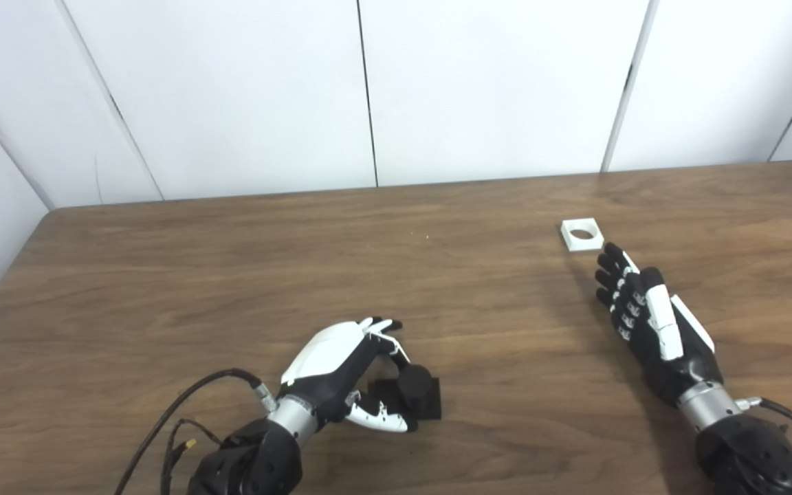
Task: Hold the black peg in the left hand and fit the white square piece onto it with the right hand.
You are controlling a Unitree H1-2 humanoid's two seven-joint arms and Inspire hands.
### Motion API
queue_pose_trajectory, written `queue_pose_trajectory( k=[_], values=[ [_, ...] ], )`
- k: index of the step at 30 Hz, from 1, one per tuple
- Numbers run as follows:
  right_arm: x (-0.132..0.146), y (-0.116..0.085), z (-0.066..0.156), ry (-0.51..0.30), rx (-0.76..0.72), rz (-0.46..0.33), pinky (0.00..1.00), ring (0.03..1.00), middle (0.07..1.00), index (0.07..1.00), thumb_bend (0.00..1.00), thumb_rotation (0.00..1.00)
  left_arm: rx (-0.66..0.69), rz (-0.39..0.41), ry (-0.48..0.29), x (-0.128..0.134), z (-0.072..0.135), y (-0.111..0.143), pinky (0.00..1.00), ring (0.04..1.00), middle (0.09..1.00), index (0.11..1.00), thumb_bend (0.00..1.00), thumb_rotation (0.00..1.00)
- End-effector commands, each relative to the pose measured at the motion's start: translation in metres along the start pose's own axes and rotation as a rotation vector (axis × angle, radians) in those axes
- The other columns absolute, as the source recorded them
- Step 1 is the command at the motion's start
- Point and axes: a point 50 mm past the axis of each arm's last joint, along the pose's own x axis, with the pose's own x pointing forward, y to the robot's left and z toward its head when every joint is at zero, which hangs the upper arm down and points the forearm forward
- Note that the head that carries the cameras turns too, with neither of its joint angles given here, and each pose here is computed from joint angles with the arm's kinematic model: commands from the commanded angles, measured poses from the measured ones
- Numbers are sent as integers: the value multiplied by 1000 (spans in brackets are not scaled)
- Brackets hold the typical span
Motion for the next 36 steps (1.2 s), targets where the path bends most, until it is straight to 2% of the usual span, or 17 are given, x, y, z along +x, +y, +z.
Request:
queue_pose_trajectory(
  k=[1,5,12,16,23,36],
  values=[
    [6,3,17,-52,-10,35,1000,1000,1000,1000,668,1000,46,29,-6,3,3,7,1000,1000,953,498,493,85],
    [7,2,18,-57,-8,37,1000,1000,1000,1000,649,1000,40,39,3,5,5,4,1000,1000,950,498,494,85],
    [6,-1,20,-61,-1,41,1000,1000,1000,1000,672,1000,30,61,21,6,11,-2,1000,1000,952,499,493,86],
    [6,-3,23,-56,0,44,1000,1000,1000,1000,643,1000,30,82,41,6,15,-4,1000,1000,950,499,493,87],
    [6,-5,26,-60,4,48,1000,1000,1000,1000,671,1000,40,112,65,4,21,-11,1000,1000,949,499,494,86],
    [7,-5,27,-64,3,45,1000,1000,1000,1000,632,1000,10,99,80,5,25,-19,1000,1000,951,498,495,84]
  ],
)
